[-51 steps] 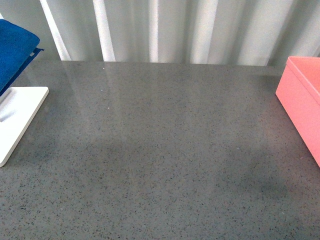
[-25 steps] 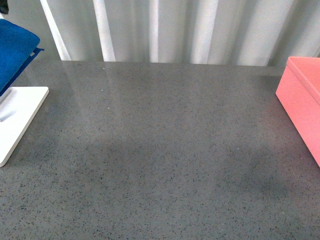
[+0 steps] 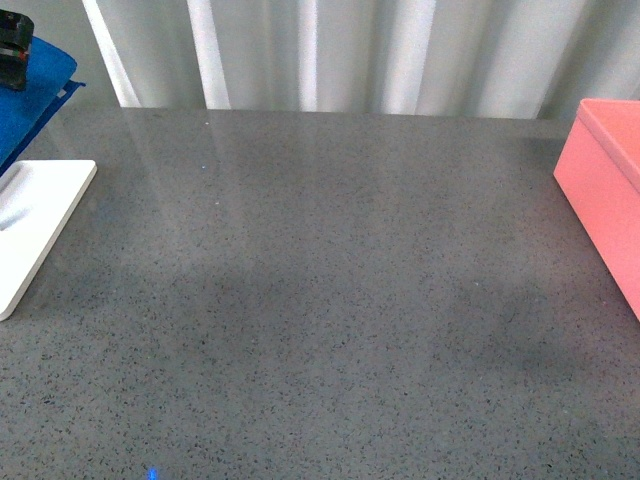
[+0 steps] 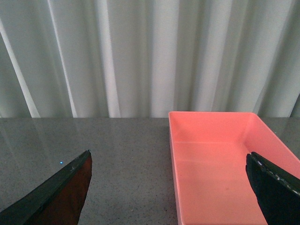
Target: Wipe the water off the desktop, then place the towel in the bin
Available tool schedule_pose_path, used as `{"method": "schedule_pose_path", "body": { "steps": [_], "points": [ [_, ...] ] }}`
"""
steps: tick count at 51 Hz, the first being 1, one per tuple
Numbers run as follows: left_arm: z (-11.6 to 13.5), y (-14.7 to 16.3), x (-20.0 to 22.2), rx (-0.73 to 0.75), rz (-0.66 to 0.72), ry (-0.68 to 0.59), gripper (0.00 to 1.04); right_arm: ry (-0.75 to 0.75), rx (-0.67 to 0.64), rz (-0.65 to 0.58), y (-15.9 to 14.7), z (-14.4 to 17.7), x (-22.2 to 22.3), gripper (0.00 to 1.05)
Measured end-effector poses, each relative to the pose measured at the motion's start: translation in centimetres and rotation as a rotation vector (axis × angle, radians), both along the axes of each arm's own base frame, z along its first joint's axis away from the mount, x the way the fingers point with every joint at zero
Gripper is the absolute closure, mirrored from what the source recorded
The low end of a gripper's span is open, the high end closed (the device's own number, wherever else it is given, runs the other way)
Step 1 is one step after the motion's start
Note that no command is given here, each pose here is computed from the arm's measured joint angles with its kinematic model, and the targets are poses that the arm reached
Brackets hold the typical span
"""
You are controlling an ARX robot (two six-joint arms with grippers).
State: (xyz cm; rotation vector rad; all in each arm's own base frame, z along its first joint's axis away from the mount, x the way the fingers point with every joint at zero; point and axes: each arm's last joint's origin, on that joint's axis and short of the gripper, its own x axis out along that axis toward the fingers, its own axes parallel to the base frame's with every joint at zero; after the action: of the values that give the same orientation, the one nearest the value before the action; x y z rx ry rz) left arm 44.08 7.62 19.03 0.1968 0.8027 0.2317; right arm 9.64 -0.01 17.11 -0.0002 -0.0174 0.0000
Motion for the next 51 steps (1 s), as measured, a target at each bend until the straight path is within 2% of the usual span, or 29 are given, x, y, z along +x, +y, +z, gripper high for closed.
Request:
{"method": "schedule_pose_path", "body": {
  "steps": [16,19,26,30,38,44,51],
  "points": [
    [-0.72,-0.01,0.95,0.043,0.011,-0.013,0.08,0.000,0.000,0.000,0.00,0.00,0.00,0.07],
    [-0.79,0.04,0.99,0.047,0.013,-0.015,0.21,0.000,0.000,0.000,0.00,0.00,0.00,0.07],
    [-0.82,0.09,0.98,0.051,0.013,-0.017,0.40,0.000,0.000,0.000,0.00,0.00,0.00,0.07],
    [-0.87,0.13,0.96,0.054,0.012,-0.019,0.56,0.000,0.000,0.000,0.00,0.00,0.00,0.07],
    [-1.02,0.12,0.90,0.054,0.011,-0.016,0.78,0.000,0.000,0.000,0.00,0.00,0.00,0.07],
    [-1.16,0.06,0.85,0.055,0.009,-0.014,0.99,0.000,0.000,0.000,0.00,0.00,0.00,0.07],
    [-1.13,-0.02,0.85,0.064,0.004,-0.012,1.01,0.000,0.000,0.000,0.00,0.00,0.00,0.07]
  ]
}}
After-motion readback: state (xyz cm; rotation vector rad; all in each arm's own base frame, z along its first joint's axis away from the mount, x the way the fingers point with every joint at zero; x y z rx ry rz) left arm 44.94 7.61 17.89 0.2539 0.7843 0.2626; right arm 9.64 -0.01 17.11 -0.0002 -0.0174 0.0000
